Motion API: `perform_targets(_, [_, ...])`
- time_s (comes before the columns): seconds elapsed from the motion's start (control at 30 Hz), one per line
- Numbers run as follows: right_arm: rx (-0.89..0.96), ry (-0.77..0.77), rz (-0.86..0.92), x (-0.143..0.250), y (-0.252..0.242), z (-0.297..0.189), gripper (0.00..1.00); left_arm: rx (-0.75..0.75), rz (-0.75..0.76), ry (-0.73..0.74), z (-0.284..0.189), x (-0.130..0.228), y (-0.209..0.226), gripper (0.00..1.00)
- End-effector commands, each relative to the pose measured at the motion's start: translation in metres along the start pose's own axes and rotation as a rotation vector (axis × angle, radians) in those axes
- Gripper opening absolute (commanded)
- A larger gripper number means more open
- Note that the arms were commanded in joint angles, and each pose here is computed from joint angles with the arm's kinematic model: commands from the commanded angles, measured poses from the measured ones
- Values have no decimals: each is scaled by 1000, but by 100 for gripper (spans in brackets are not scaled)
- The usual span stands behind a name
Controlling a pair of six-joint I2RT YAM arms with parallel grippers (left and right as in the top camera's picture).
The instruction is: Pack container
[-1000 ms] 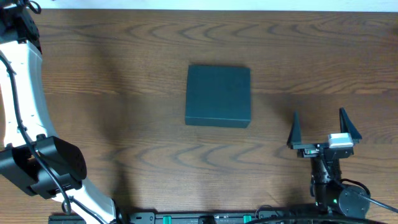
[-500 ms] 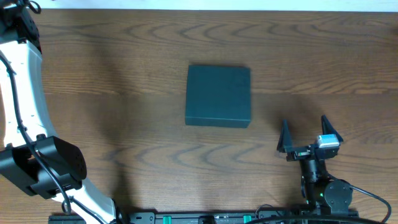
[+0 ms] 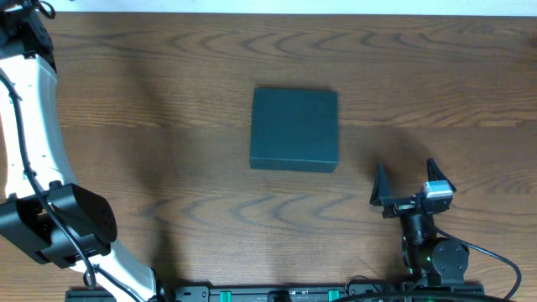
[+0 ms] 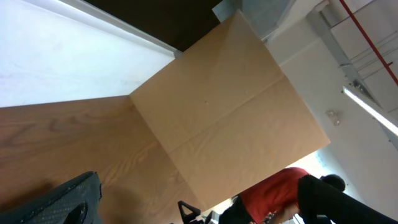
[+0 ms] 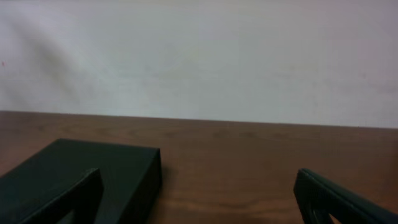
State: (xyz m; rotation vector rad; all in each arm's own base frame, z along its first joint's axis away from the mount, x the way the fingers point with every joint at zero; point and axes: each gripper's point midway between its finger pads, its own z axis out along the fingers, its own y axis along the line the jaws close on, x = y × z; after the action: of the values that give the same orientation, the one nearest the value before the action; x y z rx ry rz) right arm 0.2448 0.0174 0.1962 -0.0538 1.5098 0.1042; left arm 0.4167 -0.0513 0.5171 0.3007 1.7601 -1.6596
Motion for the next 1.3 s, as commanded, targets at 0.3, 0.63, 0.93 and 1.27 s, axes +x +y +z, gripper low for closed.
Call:
perform_targets(0.3, [52, 18, 63, 11, -10, 0, 99, -4, 20, 4, -1, 0, 1, 98])
perform_targets(0.63, [152, 64, 145, 25, -27, -2, 99, -4, 20, 4, -1, 0, 1, 99])
perform_targets(0.93, [82, 79, 2, 26, -16, -1, 99, -4, 20, 4, -1, 0, 1, 99])
perform_targets(1.27, [22, 83, -78, 27, -6, -1, 99, -4, 20, 4, -1, 0, 1, 99])
